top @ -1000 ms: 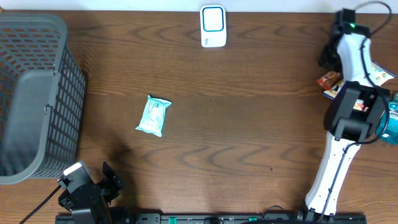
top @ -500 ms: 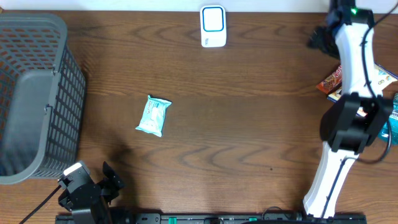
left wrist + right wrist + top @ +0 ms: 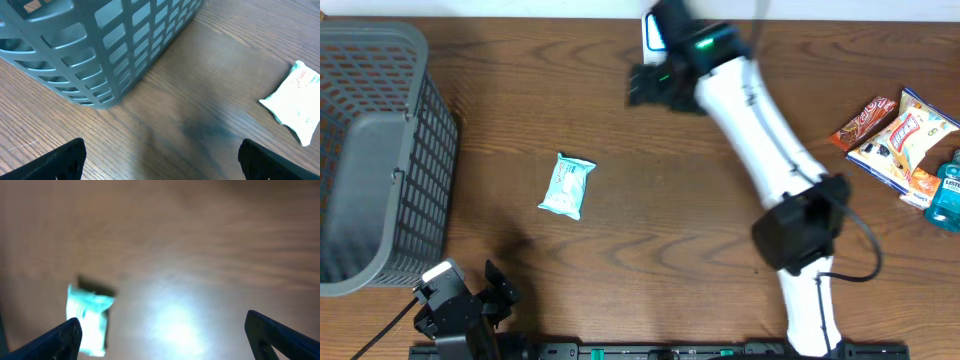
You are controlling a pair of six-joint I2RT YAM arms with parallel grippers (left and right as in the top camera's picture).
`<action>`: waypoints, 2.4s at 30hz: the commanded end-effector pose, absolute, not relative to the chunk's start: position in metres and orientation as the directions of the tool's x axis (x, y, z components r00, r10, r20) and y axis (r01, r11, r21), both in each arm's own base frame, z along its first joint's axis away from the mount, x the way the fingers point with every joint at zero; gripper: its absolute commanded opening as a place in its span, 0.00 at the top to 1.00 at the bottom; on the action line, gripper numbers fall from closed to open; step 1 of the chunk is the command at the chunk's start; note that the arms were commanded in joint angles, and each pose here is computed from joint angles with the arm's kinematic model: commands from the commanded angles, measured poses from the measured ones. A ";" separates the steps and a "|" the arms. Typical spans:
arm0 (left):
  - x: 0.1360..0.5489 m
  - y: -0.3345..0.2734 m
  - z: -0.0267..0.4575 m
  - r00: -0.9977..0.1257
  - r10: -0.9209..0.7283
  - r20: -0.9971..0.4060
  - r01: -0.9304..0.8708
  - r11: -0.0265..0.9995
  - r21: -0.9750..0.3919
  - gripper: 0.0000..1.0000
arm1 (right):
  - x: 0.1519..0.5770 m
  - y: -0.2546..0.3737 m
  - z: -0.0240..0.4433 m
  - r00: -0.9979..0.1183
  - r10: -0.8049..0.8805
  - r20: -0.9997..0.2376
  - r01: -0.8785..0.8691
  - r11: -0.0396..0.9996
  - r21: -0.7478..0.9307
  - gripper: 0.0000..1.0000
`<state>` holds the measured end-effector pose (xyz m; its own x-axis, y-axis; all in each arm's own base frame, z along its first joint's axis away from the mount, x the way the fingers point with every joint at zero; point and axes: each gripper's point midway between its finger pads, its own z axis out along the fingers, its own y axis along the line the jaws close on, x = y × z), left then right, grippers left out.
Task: Scan the item barcode
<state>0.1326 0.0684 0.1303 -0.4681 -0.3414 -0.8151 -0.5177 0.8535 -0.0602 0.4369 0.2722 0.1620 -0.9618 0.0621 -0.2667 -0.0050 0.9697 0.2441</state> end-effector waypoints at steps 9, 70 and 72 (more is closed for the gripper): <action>0.132 0.070 0.134 -0.452 -0.348 -0.821 -0.529 0.846 -0.068 0.02 | 0.332 0.410 0.083 -0.969 -0.186 -0.163 -0.216 0.957 0.193 0.10; 0.132 0.070 0.134 -0.452 -0.348 -0.821 -0.529 0.846 -0.068 0.03 | 0.349 0.329 0.097 -0.922 -0.313 -0.227 -0.258 0.936 -0.239 0.30; 0.132 0.070 0.134 -0.452 -0.348 -0.821 -0.529 0.846 -0.068 0.03 | 0.338 0.338 0.080 -0.912 -0.365 -0.190 -0.310 0.913 -0.265 0.30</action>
<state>0.1326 0.0684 0.1303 -0.4681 -0.3414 -0.8151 -0.5177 0.8535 -0.0602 0.3561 0.3245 0.1164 -0.9286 -0.2476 -0.2762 -0.1953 0.9594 -0.2035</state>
